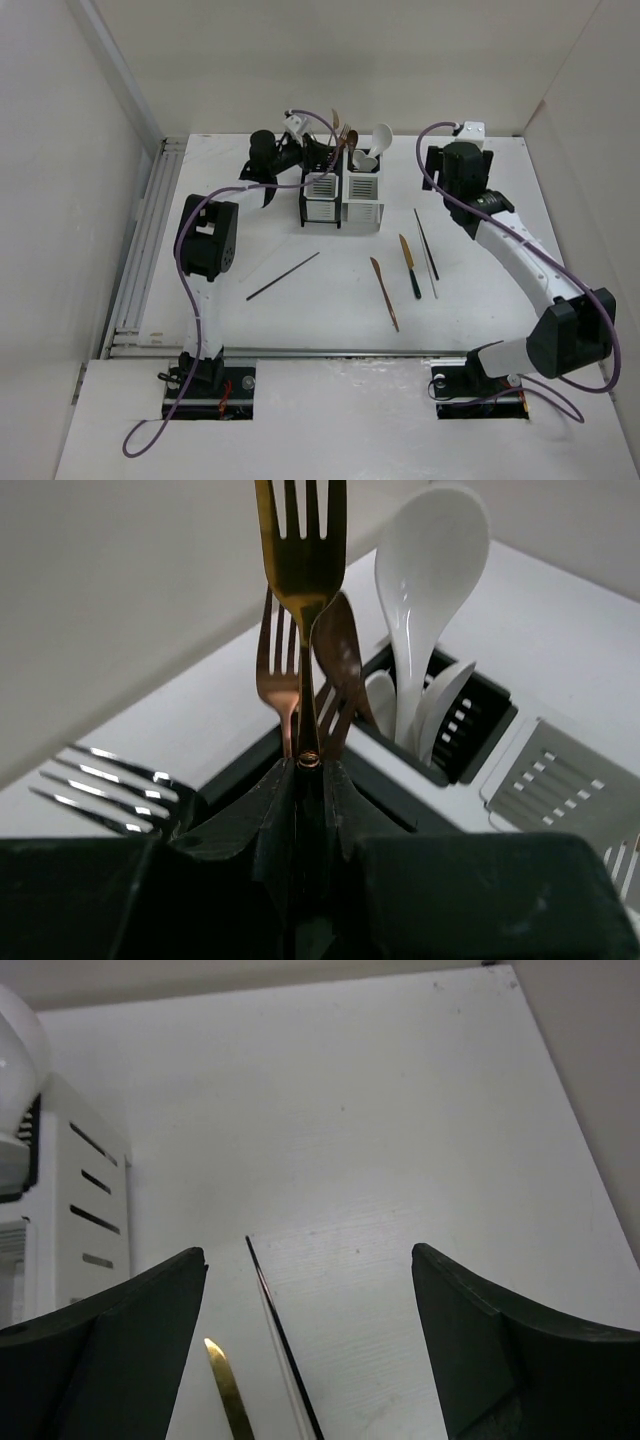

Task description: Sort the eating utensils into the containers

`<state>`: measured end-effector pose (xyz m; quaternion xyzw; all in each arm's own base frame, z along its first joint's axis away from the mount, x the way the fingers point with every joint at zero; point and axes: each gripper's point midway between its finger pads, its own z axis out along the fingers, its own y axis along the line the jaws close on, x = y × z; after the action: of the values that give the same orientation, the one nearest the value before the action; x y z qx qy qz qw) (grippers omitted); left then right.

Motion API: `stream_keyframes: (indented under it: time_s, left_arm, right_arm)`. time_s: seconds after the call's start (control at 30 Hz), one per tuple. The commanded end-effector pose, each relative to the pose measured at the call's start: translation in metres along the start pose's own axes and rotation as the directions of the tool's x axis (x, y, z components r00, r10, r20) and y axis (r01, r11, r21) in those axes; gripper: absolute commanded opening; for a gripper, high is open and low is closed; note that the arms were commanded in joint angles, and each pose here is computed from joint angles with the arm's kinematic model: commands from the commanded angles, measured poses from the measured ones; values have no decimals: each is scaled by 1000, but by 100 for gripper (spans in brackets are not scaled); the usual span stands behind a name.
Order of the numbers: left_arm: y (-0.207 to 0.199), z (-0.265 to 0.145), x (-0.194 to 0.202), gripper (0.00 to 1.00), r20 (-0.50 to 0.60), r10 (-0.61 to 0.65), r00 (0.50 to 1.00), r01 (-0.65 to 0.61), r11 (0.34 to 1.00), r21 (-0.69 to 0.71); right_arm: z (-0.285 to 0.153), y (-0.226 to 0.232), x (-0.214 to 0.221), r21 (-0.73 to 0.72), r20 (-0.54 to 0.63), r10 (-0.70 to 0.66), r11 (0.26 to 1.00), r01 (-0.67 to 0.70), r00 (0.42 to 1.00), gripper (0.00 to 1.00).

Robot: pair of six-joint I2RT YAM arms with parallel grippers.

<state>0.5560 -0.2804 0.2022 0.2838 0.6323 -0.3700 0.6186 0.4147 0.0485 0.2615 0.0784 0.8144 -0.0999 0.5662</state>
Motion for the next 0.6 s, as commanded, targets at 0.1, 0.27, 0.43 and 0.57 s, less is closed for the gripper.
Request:
stream_keyframes:
  time_s: [0.1,0.27,0.43,0.57]
  left_arm:
    - [-4,-9,-15,14,27,78,997,-78,997,-15]
    - [-1,-14,-20,35,18,57,998,-56,997,-60]
    - [-7,-20,-40,53,10,49,999,-48,996,-70]
    - [-12,-29,-56,54,-3,49,999,-49,996,-71]
  right_arm:
    - [16,-1,57,-68,-239,-96,994,81,966,91]
    - [27,1,108,-133,-410,-142,987,95,901,91]
    - [39,8,158,-197,-561,-153,979,49,813,69]
    - [38,7,178,-208,-607,-162,977,41,778,48]
